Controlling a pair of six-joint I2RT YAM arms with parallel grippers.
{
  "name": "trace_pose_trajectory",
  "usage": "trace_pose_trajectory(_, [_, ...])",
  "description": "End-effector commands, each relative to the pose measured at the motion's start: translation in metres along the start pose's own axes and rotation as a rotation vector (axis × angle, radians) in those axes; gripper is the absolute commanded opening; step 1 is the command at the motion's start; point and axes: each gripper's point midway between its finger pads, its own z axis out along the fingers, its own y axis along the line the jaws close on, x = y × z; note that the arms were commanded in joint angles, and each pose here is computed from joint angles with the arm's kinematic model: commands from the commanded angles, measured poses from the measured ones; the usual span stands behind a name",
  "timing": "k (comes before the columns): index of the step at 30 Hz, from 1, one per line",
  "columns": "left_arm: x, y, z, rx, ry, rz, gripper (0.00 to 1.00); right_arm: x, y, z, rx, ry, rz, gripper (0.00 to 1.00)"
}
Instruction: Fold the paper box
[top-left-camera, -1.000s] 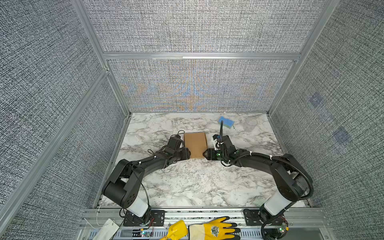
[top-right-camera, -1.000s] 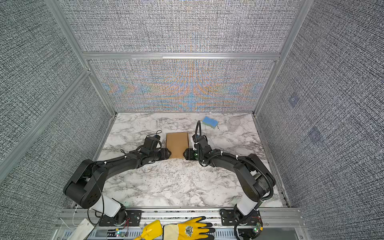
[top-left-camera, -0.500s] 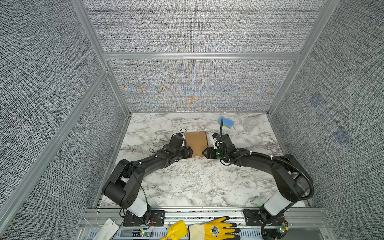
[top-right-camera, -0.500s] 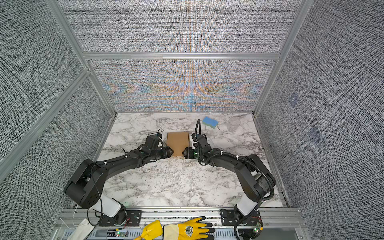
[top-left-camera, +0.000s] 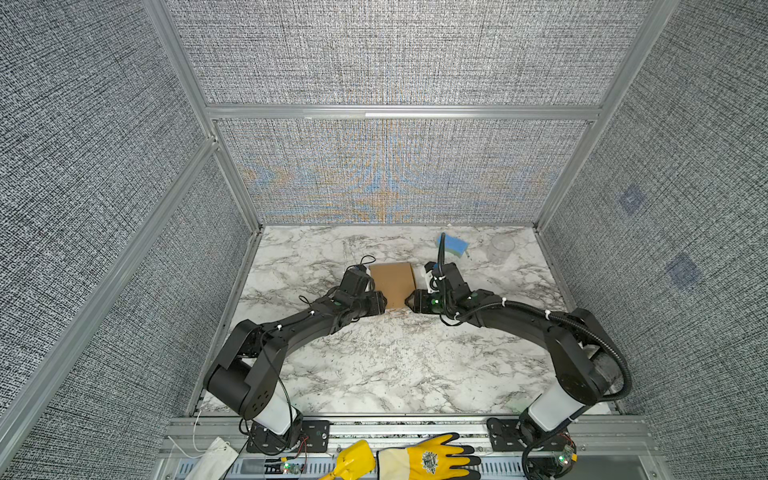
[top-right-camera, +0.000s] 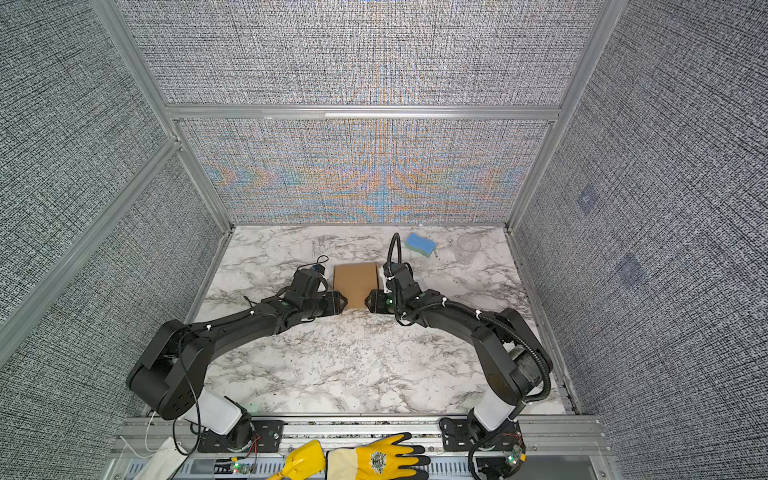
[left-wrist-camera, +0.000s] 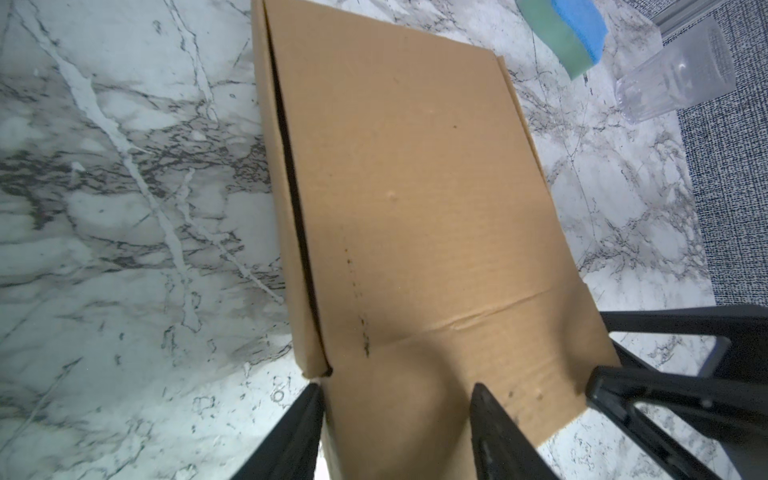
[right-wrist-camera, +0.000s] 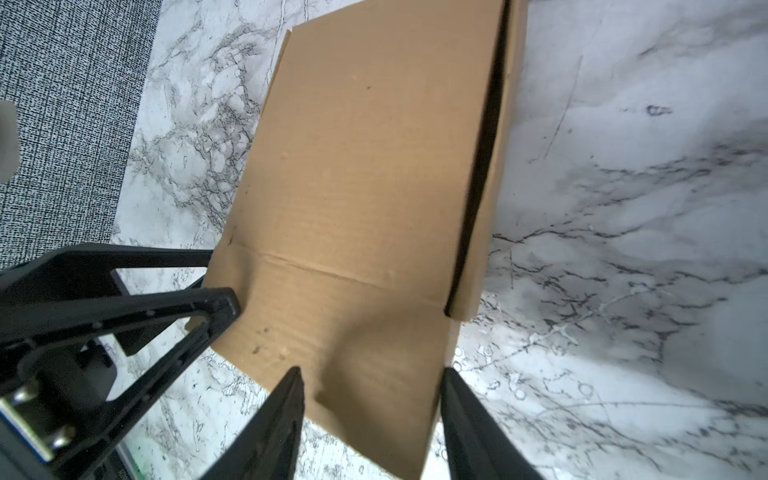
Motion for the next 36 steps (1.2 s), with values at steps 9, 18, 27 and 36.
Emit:
trace_pose_trajectory(9, [0.011,-0.002,0.008,0.026,0.033,0.009,0.58,0.012,-0.004,0.012,-0.008,0.039,-0.012,0.51])
trace_pose_trajectory(18, [0.015,0.003,0.012,0.014,0.044,0.013,0.58,0.012,-0.014,0.020,0.030,0.037,-0.043,0.43])
trace_pose_trajectory(27, [0.016,0.004,0.017,0.005,0.055,0.022,0.58,0.012,-0.023,0.026,0.050,0.035,-0.069,0.40])
trace_pose_trajectory(36, [0.013,0.004,0.020,-0.006,0.062,0.038,0.58,0.003,-0.022,0.025,0.032,-0.012,-0.113,0.40])
